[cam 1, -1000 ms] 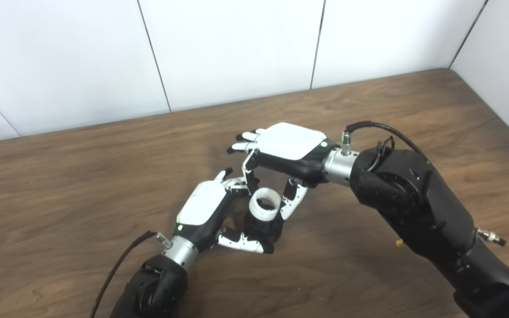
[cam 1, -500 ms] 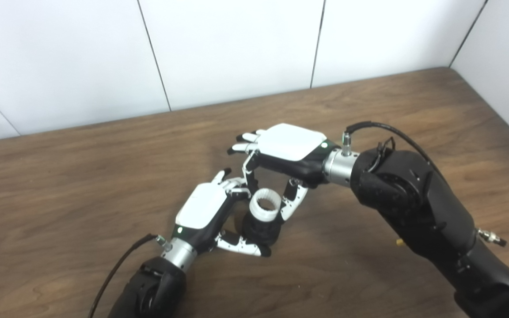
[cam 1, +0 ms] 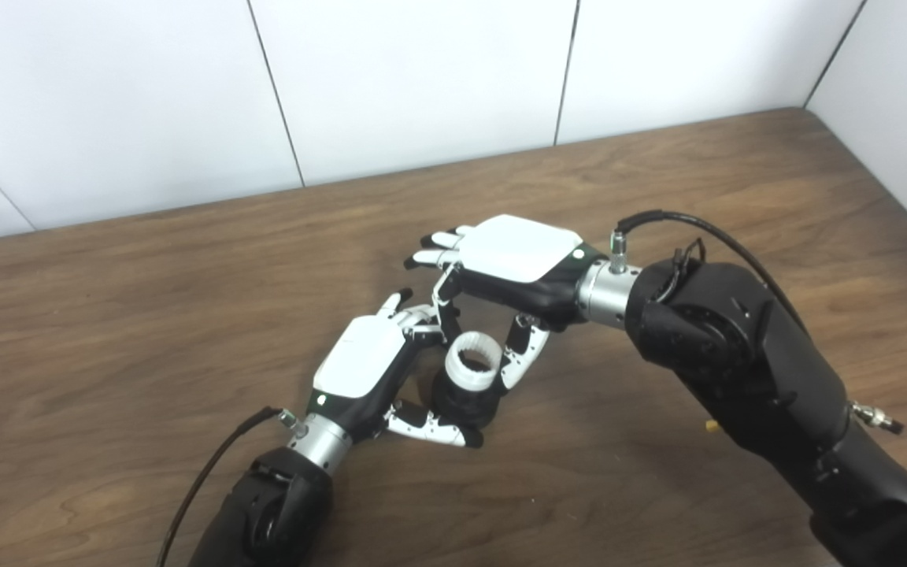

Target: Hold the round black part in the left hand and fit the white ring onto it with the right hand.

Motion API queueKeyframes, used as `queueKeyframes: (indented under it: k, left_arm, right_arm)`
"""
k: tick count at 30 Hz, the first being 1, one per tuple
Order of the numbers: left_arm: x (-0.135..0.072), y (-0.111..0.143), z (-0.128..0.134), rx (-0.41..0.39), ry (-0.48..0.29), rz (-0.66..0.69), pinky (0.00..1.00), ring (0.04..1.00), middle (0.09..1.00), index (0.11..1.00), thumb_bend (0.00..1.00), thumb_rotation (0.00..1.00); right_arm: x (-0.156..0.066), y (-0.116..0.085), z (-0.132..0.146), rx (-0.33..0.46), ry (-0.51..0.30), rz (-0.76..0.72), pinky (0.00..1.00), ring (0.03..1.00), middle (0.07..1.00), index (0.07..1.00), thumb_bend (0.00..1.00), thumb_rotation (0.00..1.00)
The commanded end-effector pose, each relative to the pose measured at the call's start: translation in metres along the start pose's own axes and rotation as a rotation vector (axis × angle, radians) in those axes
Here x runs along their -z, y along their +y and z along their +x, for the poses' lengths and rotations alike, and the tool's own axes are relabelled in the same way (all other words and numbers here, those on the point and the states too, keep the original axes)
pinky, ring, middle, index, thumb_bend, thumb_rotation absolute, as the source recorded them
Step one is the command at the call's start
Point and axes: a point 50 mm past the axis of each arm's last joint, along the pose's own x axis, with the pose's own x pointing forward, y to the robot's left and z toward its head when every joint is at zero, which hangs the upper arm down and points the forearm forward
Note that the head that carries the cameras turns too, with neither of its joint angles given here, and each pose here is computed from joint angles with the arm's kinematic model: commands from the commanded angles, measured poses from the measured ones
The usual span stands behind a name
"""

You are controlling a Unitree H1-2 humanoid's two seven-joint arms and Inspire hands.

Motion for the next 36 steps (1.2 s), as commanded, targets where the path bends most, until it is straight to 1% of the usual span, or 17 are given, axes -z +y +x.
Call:
queueKeyframes:
  k: [1,12,18,27,36]
  left_arm:
    - [-0.008,0.016,0.01,-0.062,-0.048,0.017,1.0,0.862,0.869,0.479,0.51,0.05]
    - [-0.008,0.014,0.01,-0.066,-0.045,0.011,1.0,0.857,0.864,0.479,0.51,0.05]
    - [-0.009,0.014,0.009,-0.07,-0.043,0.005,1.0,0.854,0.862,0.479,0.51,0.05]
    - [-0.009,0.013,0.008,-0.067,-0.045,0.004,1.0,0.857,0.863,0.479,0.51,0.05]
    - [-0.009,0.012,0.007,-0.067,-0.043,-0.005,1.0,0.856,0.863,0.479,0.51,0.05]
  right_arm:
    - [-0.005,-0.011,-0.003,0.045,-0.017,-0.037,1.0,1.0,0.953,0.483,0.52,0.14]
    - [-0.005,0.005,0.0,0.017,-0.01,-0.014,1.0,1.0,0.945,0.482,0.52,0.13]
    - [-0.007,0.014,0.003,0.015,-0.015,-0.014,1.0,1.0,0.945,0.482,0.52,0.13]
    - [-0.006,0.02,0.003,0.024,-0.01,-0.009,1.0,1.0,0.945,0.482,0.52,0.13]
    - [-0.005,0.021,0.003,0.029,0.001,0.001,1.0,1.0,0.95,0.482,0.52,0.13]
